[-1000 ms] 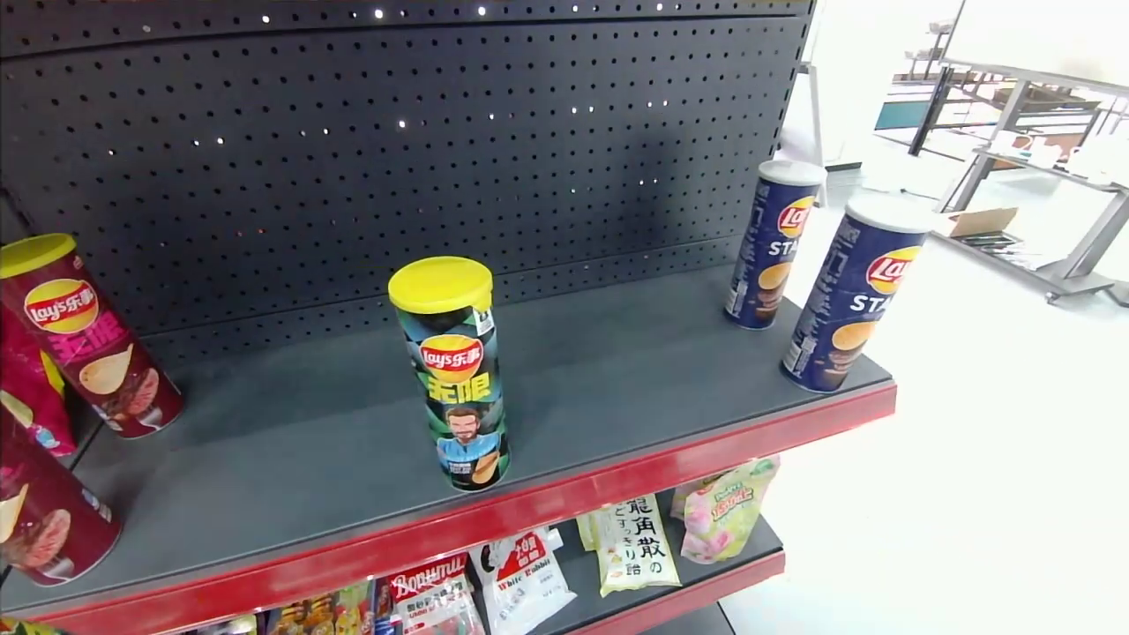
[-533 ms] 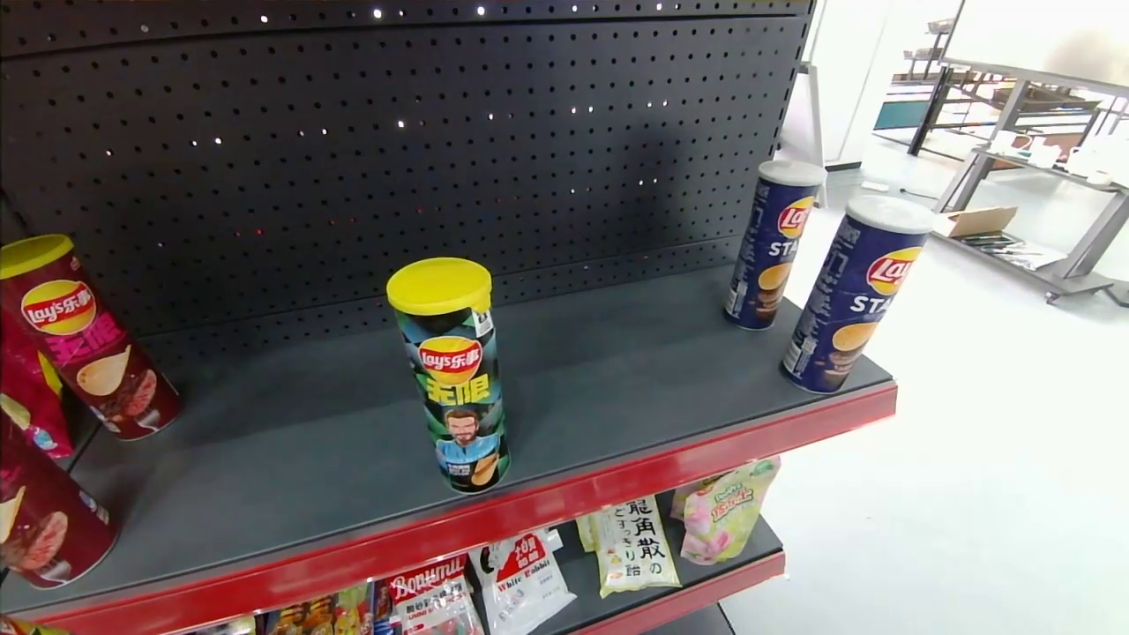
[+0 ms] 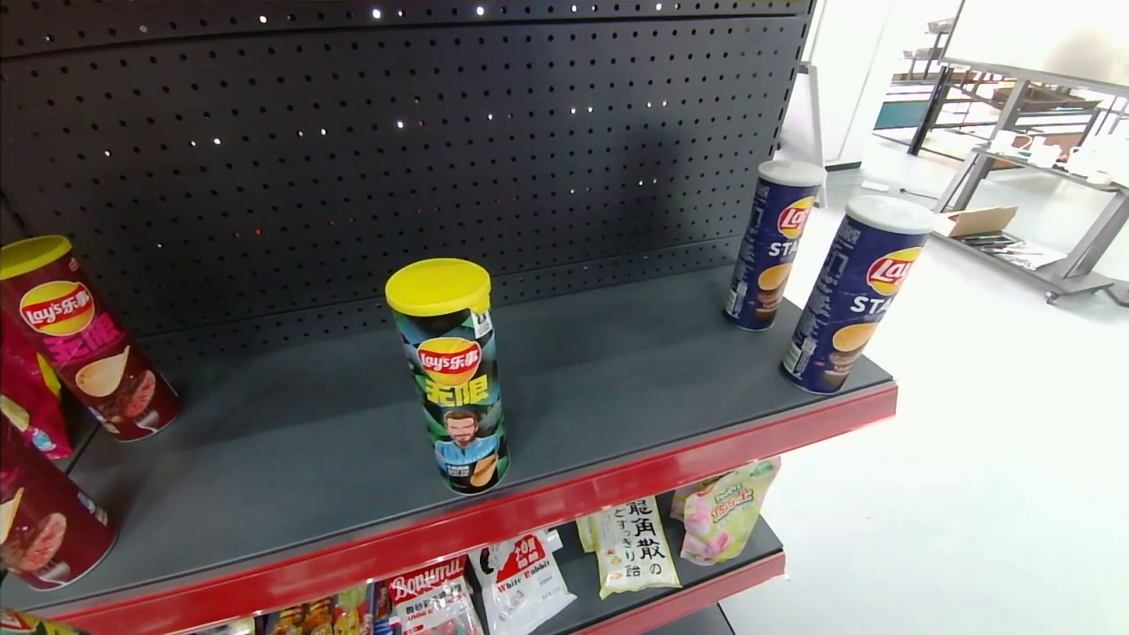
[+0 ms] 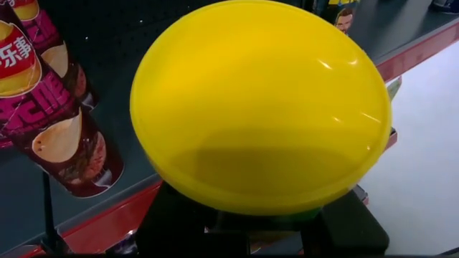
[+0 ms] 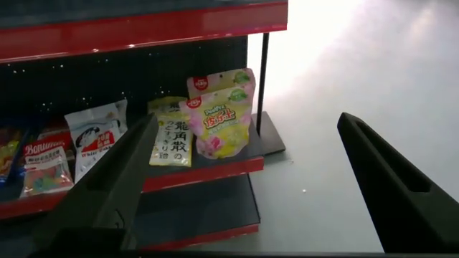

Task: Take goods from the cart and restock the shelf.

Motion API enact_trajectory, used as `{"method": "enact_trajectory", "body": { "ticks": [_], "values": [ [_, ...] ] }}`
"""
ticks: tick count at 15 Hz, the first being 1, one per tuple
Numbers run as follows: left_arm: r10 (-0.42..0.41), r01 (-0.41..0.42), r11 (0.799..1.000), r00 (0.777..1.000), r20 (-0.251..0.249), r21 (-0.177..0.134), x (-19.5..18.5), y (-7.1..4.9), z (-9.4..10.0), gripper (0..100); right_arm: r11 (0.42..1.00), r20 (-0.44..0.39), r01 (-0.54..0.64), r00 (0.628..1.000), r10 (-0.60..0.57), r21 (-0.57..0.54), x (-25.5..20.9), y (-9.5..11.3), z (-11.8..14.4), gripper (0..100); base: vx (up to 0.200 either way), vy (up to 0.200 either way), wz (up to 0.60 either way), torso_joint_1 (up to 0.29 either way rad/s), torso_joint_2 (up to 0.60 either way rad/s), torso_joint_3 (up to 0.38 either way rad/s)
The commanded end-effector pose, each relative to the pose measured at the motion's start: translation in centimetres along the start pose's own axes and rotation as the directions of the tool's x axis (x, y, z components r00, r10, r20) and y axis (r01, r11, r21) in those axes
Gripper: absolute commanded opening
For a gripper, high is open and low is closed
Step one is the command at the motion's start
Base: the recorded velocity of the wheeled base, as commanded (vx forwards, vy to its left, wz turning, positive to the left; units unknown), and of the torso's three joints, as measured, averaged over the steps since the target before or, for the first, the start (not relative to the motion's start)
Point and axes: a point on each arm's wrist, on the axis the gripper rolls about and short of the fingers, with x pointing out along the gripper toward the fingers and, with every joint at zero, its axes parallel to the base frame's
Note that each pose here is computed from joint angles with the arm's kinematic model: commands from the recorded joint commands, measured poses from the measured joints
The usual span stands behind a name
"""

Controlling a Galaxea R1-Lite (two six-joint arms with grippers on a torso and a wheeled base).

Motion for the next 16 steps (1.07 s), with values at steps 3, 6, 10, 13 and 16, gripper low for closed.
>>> {"method": "enact_trajectory", "body": {
  "ticks": [3, 6, 10, 13, 16],
  "values": [
    [-0.006, 0.006, 1.0, 1.0, -0.021, -0.006, 0.2, 0.0, -0.9, 0, 0.999, -0.007, 0.036, 0.999, -0.036, 0.003, 0.1, 0.1, 0.0, 100, 0.0, 0.0, 0.0, 0.0, 0.0, 0.0],
    [-0.043, 0.043, 0.999, 0.999, -0.02, -0.009, 0.3, -0.1, -0.9, 0, 0.99, 0.027, 0.138, 0.99, -0.138, 0.013, -0.2, 0.3, -0.1, 100, 0.0, 0.0, 0.0, 0.0, 0.0, 0.0],
    [-0.058, 0.057, 0.998, 0.998, -0.029, -0.014, 0.4, -0.1, -0.9, 0, 0.994, 0.092, 0.105, 0.99, -0.106, 0.01, -0.7, 0.2, -0.3, 100, 0.0, 0.0, 0.0, 0.0, 0.0, 0.0],
    [-0.09, 0.087, 0.996, 0.993, -0.079, -0.038, 1.6, 0.2, -0.2, 0, 0.994, 0.092, 0.107, 0.99, -0.107, 0.01, -0.7, 0.2, -0.3, 100, 0.0, 0.0, 0.0, 0.0, 0.0, 0.0],
    [-0.112, 0.109, 0.993, 0.991, -0.072, -0.035, 5.1, 1.3, 2.3, 0, 0.994, 0.092, 0.107, 0.99, -0.107, 0.01, -0.7, 0.2, -0.3, 100, 0.0, 0.0, 0.0, 0.0, 0.0, 0.0]
  ]
}}
